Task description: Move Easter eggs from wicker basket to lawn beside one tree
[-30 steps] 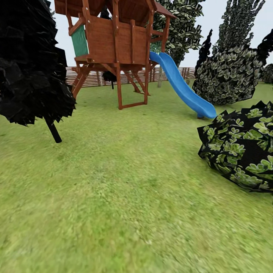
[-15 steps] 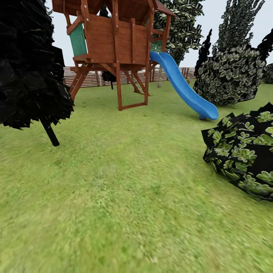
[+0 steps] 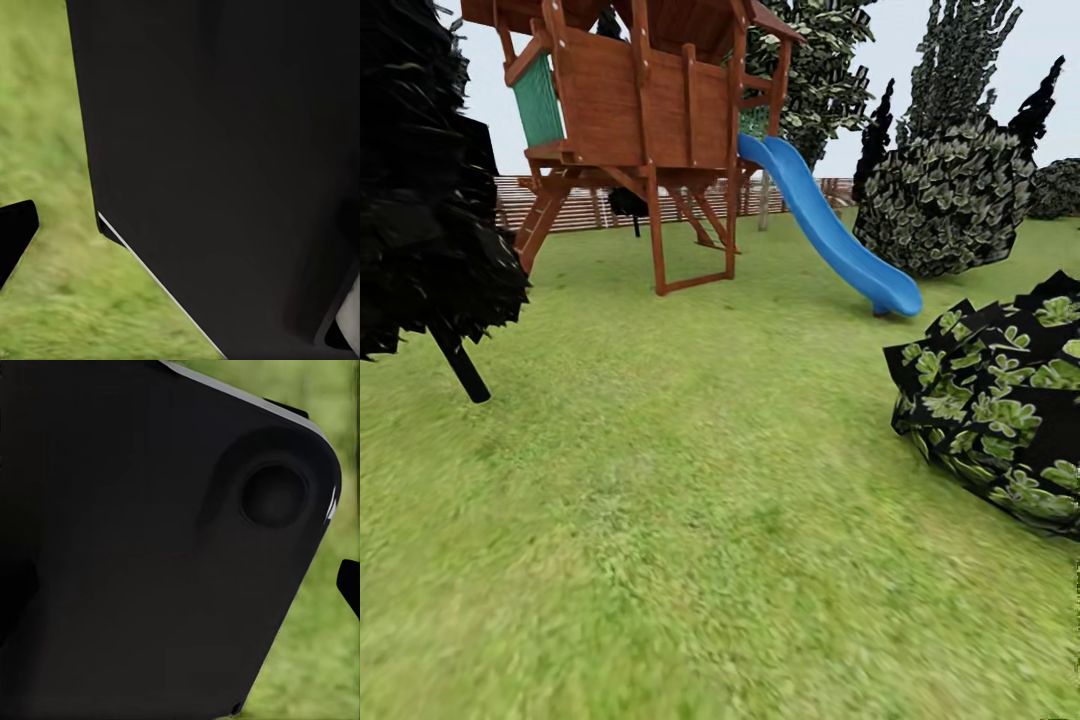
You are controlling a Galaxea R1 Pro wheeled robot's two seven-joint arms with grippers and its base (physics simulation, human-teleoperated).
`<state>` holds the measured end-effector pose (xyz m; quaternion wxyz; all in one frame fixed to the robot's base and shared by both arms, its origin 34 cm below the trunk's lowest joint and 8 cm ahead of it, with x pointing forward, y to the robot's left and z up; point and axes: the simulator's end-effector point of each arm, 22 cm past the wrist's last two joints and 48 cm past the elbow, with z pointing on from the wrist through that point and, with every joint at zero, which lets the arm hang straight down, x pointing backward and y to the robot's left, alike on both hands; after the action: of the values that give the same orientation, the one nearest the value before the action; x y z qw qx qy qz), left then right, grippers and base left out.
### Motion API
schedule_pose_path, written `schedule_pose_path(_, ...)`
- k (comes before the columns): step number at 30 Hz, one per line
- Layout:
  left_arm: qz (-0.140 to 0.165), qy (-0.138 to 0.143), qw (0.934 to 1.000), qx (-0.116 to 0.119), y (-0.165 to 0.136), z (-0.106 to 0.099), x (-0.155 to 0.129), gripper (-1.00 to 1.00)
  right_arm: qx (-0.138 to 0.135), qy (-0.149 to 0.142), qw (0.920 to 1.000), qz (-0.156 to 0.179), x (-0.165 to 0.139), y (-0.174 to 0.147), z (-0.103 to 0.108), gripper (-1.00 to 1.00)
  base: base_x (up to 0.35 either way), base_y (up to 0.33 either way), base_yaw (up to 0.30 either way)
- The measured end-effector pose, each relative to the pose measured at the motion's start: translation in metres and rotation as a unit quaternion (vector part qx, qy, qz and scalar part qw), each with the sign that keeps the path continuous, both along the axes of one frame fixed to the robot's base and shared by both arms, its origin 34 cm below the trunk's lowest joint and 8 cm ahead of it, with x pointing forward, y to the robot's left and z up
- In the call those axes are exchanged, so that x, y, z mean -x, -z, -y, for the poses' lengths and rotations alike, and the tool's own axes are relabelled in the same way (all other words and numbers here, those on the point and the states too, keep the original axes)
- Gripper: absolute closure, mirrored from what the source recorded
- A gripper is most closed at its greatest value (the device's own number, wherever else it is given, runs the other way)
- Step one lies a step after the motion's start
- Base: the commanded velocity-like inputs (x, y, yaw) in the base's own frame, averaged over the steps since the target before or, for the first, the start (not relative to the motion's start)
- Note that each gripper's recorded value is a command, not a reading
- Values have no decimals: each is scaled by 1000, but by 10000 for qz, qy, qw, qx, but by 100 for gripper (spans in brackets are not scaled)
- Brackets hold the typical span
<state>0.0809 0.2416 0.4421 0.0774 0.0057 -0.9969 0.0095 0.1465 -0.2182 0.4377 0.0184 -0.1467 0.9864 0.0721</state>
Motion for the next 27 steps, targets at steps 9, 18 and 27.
schedule_pose_path(9, 0, 0, 10000, 0, 0, 0, 0, -100, 5, 12, 10000, -4, 0, 0, 1, -100, 317, 103, -255)
schedule_pose_path(18, 0, 0, 10000, -1, 0, 0, 0, -100, 36, -56, 10000, -26, 2, 0, 5, -100, 317, 103, -22)
schedule_pose_path(27, 0, 0, 10000, -3, 0, 0, 0, -100, 35, -35, 10000, -10, 0, 0, 4, -100, 317, 103, 0)
